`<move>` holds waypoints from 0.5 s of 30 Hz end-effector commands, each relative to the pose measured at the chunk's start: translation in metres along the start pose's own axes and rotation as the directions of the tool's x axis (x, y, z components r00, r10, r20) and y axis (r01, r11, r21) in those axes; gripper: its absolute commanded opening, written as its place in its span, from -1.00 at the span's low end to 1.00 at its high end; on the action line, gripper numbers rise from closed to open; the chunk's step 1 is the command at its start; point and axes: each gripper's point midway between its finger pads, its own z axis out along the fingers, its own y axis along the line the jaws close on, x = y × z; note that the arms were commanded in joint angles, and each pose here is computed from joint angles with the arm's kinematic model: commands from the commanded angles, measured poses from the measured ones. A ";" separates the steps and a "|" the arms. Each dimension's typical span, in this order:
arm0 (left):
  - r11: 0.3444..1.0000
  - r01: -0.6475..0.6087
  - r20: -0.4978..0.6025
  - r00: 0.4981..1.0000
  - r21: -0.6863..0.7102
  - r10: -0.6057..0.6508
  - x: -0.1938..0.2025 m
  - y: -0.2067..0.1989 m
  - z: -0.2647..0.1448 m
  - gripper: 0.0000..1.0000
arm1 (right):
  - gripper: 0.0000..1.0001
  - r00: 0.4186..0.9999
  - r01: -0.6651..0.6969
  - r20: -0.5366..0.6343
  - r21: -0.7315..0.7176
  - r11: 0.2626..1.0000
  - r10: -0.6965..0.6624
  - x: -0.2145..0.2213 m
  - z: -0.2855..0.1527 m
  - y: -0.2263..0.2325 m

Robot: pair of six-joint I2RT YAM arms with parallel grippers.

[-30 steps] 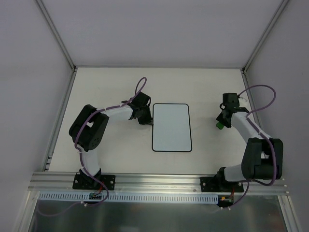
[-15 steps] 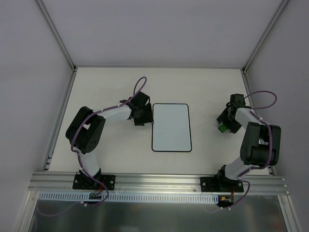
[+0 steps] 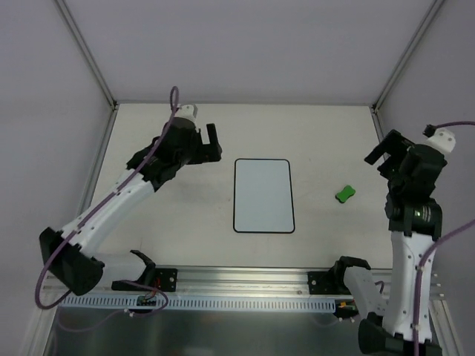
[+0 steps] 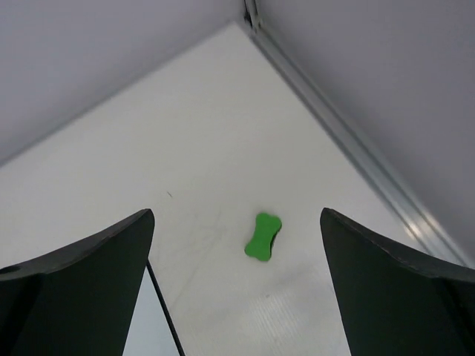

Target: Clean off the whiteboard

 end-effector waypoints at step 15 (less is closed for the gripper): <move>0.995 -0.066 0.681 0.726 -0.073 0.098 -0.111 0.071 -0.269 0.98 | 0.98 0.834 0.229 0.540 -0.157 0.961 -0.111 -0.080 -0.199 -0.018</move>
